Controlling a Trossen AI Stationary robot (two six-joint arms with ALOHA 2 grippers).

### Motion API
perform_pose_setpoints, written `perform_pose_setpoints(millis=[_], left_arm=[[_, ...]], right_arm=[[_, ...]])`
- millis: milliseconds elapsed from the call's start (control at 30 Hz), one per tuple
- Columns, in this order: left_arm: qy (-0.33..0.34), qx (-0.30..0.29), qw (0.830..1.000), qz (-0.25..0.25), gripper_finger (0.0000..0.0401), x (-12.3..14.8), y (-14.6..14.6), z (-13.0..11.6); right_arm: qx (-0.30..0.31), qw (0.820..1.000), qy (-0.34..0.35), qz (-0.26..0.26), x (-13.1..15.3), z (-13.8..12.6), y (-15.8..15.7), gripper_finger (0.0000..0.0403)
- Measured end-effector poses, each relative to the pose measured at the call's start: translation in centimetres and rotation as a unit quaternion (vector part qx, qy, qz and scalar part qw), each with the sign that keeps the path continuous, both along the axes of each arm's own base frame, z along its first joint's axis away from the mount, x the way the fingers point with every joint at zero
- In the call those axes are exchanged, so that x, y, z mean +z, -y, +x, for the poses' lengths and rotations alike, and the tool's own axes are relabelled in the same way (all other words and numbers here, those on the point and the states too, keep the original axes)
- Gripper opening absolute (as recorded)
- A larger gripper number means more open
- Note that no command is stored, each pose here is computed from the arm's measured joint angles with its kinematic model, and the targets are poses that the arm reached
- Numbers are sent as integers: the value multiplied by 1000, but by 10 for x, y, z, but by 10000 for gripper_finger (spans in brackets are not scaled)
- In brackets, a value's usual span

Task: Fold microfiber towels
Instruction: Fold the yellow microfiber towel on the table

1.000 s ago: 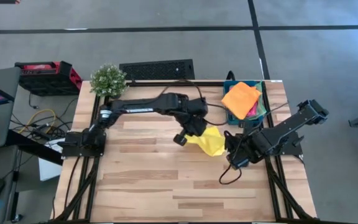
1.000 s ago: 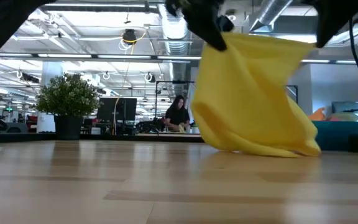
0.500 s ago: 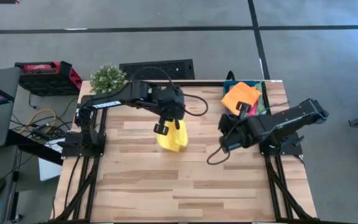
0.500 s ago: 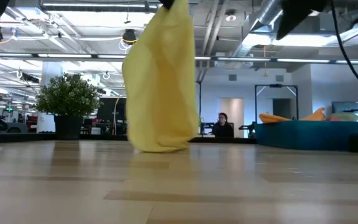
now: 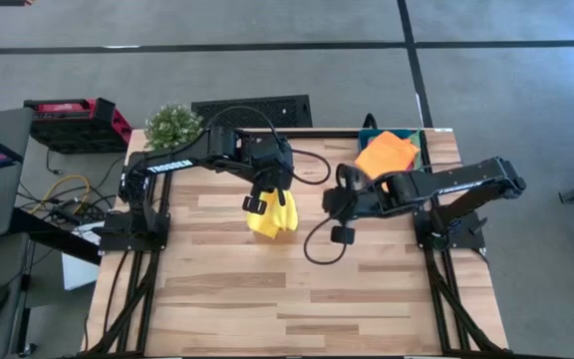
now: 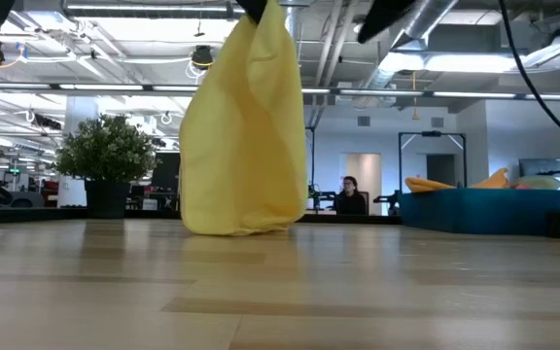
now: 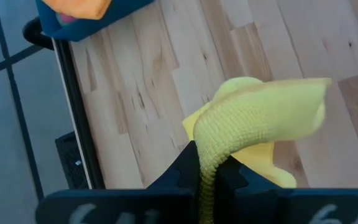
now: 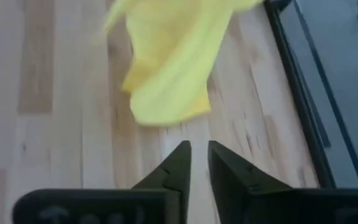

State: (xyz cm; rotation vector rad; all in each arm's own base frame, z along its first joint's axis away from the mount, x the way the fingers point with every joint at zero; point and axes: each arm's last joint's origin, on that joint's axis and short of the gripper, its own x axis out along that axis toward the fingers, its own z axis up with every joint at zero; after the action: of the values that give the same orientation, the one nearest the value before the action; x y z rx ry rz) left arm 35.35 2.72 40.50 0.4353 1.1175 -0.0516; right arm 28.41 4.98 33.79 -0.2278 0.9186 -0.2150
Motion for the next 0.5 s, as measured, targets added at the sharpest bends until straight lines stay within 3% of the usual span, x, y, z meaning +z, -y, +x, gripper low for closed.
perform_pose_setpoints(millis=[167, 367, 500], left_arm=[[-11, 4, 1000, -6, 0, -1, -1, -2], [-10, -26, 1000, -7, 0, -1, 4, -1], [-10, -39, 999, -5, 0, -1, 7, 0]], right_arm=[[4, 999, 48, 10, 3, 12, -3, 124], [28, 998, 55, 0, -12, 35, -9, 170], [-1, 994, 104, 30, -14, 51, -7, 182]])
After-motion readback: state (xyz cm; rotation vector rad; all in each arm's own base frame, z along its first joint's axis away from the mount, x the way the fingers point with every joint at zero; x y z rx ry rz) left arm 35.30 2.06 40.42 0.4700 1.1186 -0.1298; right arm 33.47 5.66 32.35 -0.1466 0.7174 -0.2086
